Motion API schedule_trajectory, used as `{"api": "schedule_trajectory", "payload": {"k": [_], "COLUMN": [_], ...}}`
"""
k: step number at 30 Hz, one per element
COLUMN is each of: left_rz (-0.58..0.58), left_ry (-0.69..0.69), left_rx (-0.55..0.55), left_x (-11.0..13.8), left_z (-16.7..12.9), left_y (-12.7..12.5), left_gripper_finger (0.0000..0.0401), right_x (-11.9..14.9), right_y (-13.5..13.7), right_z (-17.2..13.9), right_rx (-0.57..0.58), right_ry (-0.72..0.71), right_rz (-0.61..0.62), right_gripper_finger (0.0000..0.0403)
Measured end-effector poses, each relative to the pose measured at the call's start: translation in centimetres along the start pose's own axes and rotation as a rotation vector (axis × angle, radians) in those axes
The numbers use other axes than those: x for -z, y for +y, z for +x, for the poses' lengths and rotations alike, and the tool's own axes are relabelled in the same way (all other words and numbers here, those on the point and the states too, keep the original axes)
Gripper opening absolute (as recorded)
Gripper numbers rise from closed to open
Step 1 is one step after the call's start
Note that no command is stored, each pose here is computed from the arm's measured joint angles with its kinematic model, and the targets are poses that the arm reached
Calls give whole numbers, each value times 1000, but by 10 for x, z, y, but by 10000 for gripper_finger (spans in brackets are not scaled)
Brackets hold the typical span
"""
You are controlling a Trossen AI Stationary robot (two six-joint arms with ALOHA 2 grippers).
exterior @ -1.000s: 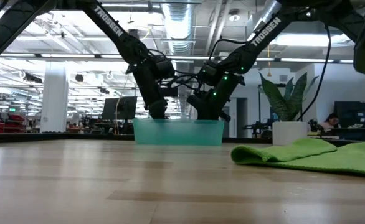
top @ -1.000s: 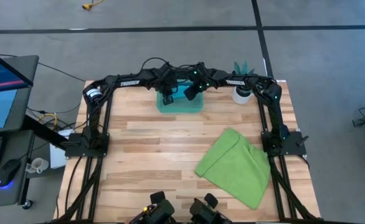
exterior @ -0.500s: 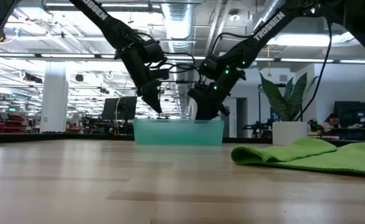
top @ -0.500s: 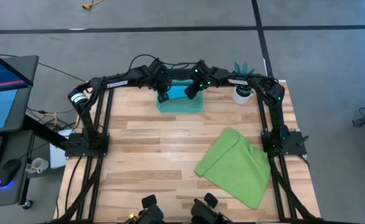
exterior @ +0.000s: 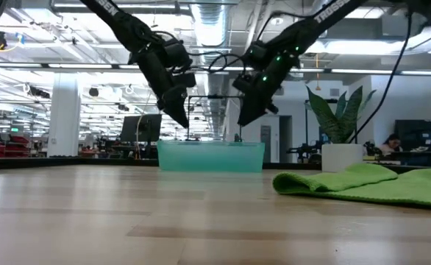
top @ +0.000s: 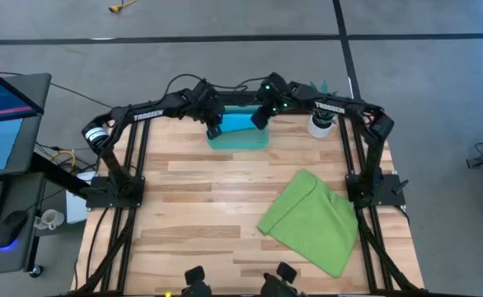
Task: Roll microfiber towels into tight, uniform cylinder then place into a basket
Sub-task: Fold the green microfiber cloth
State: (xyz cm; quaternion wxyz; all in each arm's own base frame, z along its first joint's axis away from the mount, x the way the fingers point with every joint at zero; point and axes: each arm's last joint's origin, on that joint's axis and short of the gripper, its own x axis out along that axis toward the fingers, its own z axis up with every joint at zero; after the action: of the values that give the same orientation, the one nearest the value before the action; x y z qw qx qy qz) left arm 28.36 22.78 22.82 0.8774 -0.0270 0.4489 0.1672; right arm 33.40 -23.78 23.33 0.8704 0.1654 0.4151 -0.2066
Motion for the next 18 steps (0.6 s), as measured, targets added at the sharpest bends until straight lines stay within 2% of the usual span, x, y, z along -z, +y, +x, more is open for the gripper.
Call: {"api": "schedule_trajectory", "payload": {"k": [3,7,11,18], "left_rz": [-2,1,-15,-58], "left_ry": [-17,-22,-39,-202], "left_rx": [7,30,43,75], "left_x": [-4,-2,10,19], "left_z": [-7,-8,-4,-12], "left_y": [-6,-21,-42,-81], "left_gripper_finger": [71,71,71,71], "right_x": [7,31,59,111], "right_y": [9,21,35,64], "right_z": [-15,-34,-58,-95], "right_rx": [-8,-24,-14,-75], "right_ry": [7,21,-57,-152], "right_rz": [-25,-35,-13,9], "right_gripper_finger": [95,95,95,95]}}
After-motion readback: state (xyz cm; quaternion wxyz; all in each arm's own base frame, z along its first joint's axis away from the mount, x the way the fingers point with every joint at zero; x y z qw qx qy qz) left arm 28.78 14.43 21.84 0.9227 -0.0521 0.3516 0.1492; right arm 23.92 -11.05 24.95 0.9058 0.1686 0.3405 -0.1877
